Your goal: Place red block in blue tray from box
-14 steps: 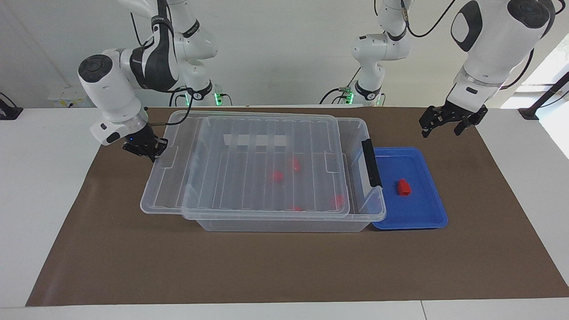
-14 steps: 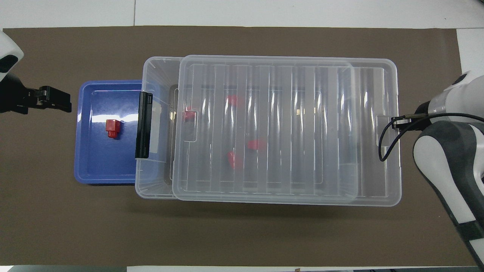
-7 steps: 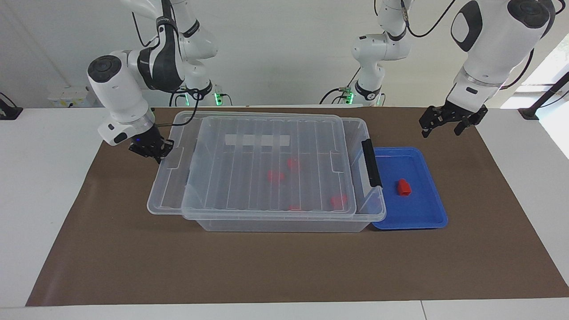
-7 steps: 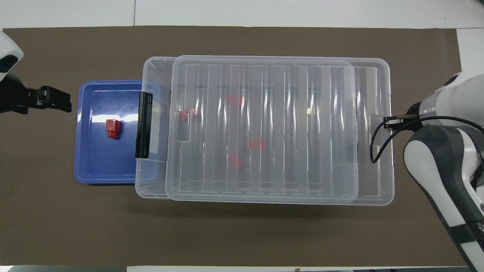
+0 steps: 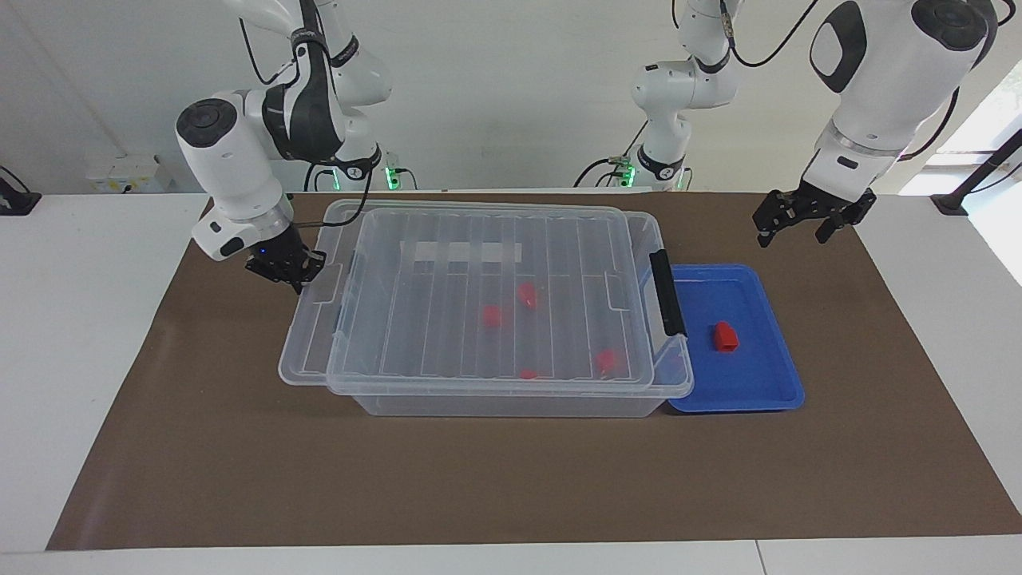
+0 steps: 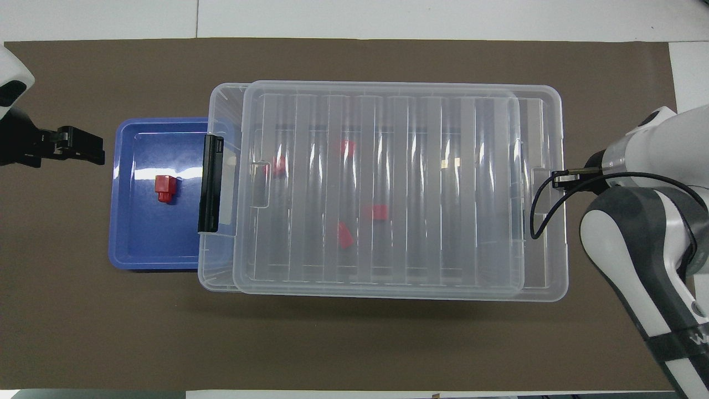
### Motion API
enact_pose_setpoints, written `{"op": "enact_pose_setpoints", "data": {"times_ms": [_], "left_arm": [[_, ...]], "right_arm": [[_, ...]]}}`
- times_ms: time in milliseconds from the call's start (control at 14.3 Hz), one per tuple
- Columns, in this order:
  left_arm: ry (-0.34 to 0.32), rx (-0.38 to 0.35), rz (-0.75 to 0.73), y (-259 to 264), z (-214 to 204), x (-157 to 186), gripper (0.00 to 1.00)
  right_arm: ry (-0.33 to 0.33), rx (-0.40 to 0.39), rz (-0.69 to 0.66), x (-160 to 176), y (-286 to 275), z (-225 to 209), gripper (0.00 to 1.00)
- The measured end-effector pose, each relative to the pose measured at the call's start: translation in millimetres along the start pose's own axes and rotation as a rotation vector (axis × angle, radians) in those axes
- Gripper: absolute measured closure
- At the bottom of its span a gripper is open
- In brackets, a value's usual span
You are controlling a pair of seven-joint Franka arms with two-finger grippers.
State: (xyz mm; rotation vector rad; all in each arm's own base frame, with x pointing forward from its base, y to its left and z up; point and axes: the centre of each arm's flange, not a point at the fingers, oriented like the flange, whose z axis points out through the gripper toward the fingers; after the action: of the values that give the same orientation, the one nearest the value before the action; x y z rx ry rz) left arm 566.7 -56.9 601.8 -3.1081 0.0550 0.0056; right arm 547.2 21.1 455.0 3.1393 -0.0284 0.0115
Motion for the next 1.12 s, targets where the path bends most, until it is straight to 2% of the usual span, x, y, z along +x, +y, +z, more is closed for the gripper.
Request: {"op": "enact_pose_setpoints", "data": {"times_ms": [1120], "left_arm": [[0.000, 0.000, 0.000, 0, 0, 0, 0.00]], "right_arm": [[0.005, 0.001, 0.035, -2, -19, -2, 0.99]]}}
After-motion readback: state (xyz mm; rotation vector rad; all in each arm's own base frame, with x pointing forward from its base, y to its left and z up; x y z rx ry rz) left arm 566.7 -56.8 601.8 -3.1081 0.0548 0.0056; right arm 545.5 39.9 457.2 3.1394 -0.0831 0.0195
